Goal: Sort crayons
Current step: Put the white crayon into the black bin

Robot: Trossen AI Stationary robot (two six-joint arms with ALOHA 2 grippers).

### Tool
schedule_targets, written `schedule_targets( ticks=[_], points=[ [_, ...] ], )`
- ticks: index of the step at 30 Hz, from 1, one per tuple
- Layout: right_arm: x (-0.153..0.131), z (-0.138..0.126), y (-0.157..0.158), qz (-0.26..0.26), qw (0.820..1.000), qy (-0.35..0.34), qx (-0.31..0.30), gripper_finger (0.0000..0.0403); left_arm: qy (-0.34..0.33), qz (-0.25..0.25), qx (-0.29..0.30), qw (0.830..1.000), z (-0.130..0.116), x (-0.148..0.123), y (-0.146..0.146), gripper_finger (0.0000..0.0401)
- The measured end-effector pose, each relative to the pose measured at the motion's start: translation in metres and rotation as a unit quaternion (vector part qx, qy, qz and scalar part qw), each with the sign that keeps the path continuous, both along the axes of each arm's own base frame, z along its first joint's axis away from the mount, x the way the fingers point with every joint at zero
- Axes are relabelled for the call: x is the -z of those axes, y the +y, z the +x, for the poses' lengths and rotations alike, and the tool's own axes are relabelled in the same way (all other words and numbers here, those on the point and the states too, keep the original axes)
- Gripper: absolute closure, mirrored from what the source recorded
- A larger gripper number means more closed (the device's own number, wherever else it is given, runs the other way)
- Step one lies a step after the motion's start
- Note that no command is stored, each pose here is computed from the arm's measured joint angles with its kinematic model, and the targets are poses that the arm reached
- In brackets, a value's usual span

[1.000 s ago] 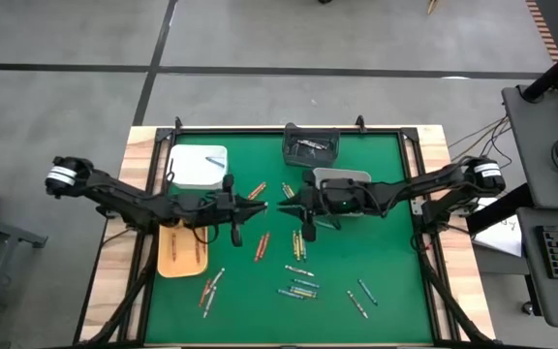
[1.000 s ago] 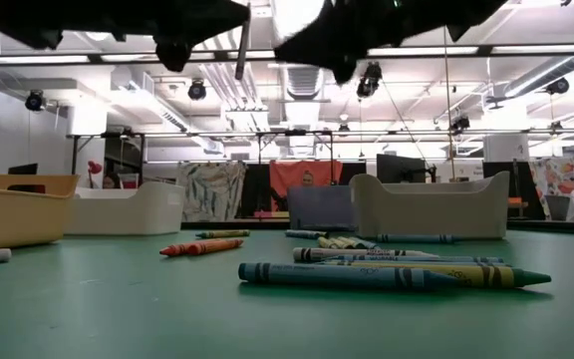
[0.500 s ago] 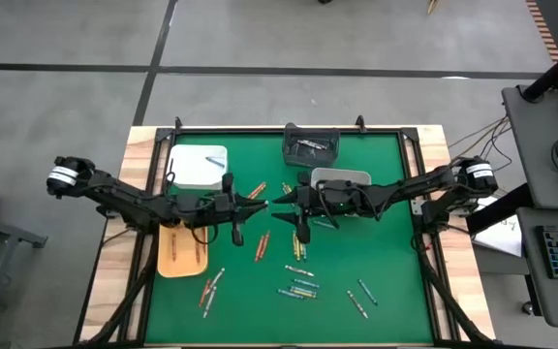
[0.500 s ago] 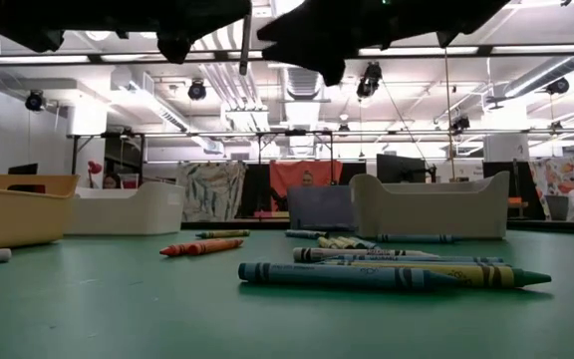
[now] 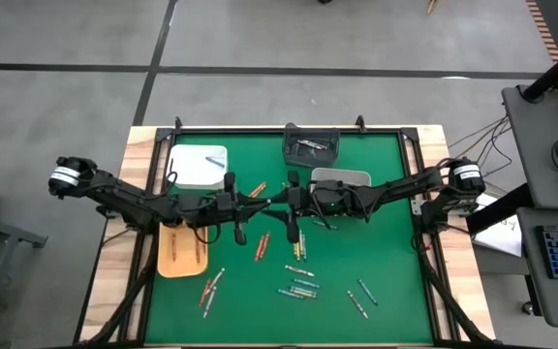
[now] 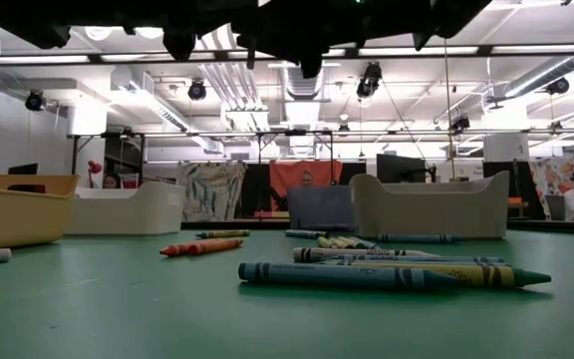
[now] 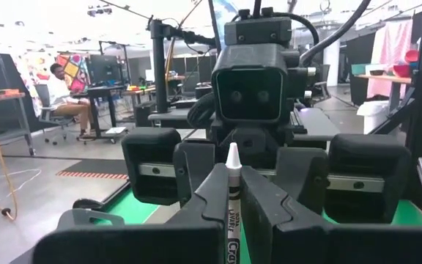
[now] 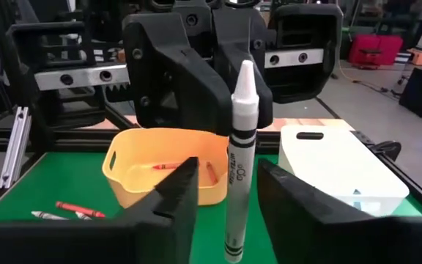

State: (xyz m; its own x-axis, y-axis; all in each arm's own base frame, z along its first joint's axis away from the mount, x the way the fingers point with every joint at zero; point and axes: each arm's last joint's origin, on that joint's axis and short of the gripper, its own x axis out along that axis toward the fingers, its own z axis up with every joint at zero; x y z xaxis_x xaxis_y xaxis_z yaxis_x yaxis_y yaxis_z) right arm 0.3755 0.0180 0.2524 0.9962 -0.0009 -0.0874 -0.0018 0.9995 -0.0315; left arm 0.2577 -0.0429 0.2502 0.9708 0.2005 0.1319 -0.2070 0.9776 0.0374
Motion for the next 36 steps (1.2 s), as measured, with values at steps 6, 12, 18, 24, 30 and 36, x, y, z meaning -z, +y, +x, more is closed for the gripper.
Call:
schedule_targets(
  ticks=[6, 12, 18, 24, 30, 36],
  points=[
    [-0.001, -0.001, 0.0, 0.0, 1.0, -0.001, 0.001, 0.0382, -0.01, -0.018, 0.002, 1.0, -0.003, -0.004, 0.0, 0.0378],
    [-0.002, 0.002, -0.005, 0.003, 0.997, 0.072, 0.007, 0.0386, -0.006, -0.013, 0.0, 1.0, -0.01, -0.011, 0.002, 0.0321],
    [-0.018, 0.003, -0.032, -0.023, 0.97, 0.224, 0.092, 0.0388, 0.013, -0.001, -0.001, 1.0, -0.031, -0.026, 0.007, 0.0273],
    [-0.034, -0.009, -0.089, -0.064, 0.925, 0.324, 0.188, 0.0388, 0.015, -0.021, 0.001, 1.0, -0.051, -0.037, 0.011, 0.026],
    [-0.032, -0.024, -0.159, -0.016, 0.905, 0.361, 0.225, 0.0389, 0.003, -0.026, 0.001, 1.0, -0.057, -0.043, 0.012, 0.0259],
    [-0.019, -0.024, -0.214, 0.007, 0.885, 0.403, 0.231, 0.0389, 0.011, -0.029, -0.048, 0.998, -0.058, -0.041, 0.015, 0.0259]
  ],
)
